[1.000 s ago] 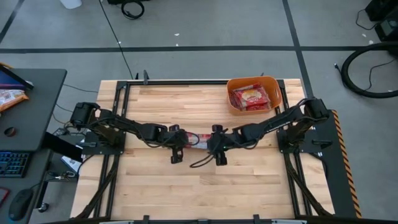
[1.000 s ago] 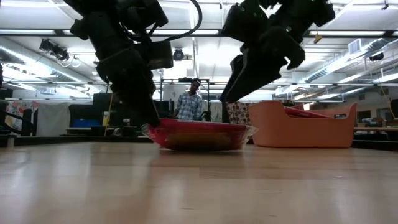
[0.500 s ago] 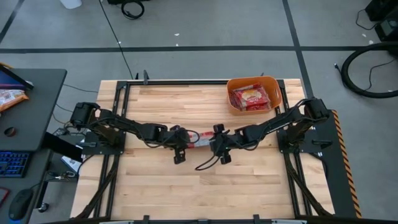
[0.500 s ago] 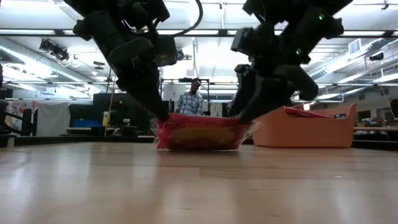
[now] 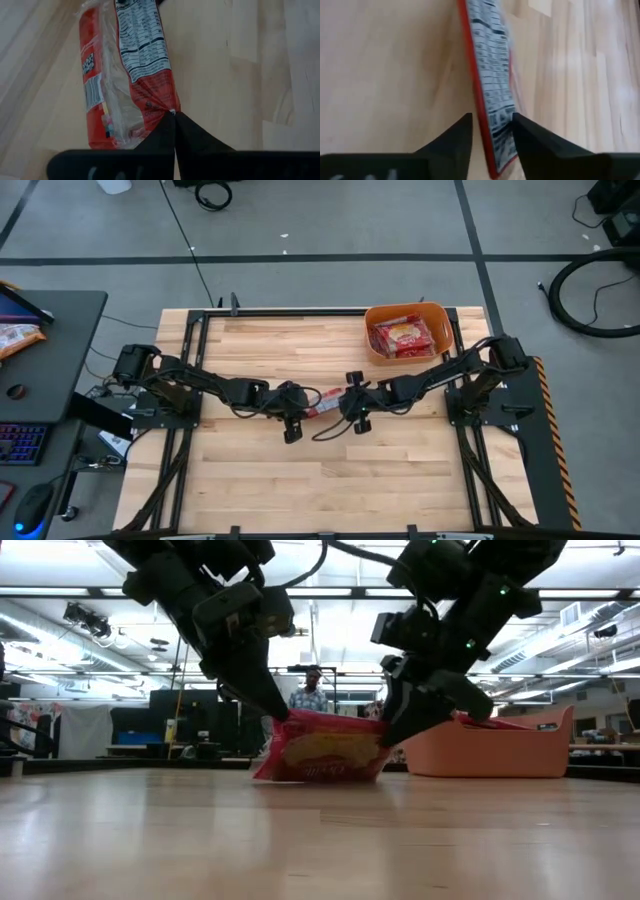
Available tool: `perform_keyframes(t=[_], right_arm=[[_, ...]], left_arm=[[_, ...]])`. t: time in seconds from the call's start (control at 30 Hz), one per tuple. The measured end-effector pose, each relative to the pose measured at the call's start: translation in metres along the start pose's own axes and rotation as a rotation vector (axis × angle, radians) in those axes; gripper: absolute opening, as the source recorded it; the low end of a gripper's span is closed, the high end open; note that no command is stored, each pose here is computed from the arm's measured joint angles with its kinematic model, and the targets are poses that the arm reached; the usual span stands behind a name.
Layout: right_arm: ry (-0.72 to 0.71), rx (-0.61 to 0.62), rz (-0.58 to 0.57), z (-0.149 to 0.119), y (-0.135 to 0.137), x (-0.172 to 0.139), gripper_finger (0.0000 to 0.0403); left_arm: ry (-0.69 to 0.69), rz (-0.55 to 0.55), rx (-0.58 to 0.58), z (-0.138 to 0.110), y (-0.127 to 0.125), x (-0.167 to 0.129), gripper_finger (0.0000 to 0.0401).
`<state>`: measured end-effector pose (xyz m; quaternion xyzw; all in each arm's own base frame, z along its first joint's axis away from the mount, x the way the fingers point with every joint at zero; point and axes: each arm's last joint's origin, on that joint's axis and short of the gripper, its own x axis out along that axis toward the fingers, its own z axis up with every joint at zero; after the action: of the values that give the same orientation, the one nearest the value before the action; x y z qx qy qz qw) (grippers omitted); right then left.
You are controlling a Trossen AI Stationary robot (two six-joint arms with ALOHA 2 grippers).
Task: Sort popcorn bags into baskets
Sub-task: Put the red popcorn bag into the orange bin
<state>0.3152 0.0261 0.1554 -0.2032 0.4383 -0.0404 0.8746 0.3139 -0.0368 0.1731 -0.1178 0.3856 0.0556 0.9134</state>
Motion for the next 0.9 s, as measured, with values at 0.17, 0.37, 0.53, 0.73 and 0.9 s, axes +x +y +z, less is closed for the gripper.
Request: perform_keyframes(t=[0.17, 0.37, 0.53, 0.73, 0.9], right_arm=[[-0.008, 0.03, 0.064, -0.001, -0.008, 0.003, 0.0065], [0.001, 0.037, 0.127, 0.004, -0.011, 0.0, 0.002], [0.091, 0.049, 0.146, 0.011, -0.02, -0.01, 0.0045], [0.145, 0.125, 0.238, 0.022, -0.057, -0.041, 0.0018], [0.177, 0.311, 0.299, 0.023, -0.101, -0.076, 0.0019]], left_arm=[[0.007, -0.023, -0.005, 0.0, -0.001, 0.0, 0.0007], [0.002, -0.018, -0.053, 0.001, -0.001, -0.003, 0.006], [-0.025, -0.02, -0.031, 0.008, 0.001, -0.022, 0.0119], [-0.074, -0.028, 0.013, 0.017, 0.004, -0.055, 0.0155], [-0.144, -0.036, -0.004, 0.025, 0.009, -0.077, 0.0157]])
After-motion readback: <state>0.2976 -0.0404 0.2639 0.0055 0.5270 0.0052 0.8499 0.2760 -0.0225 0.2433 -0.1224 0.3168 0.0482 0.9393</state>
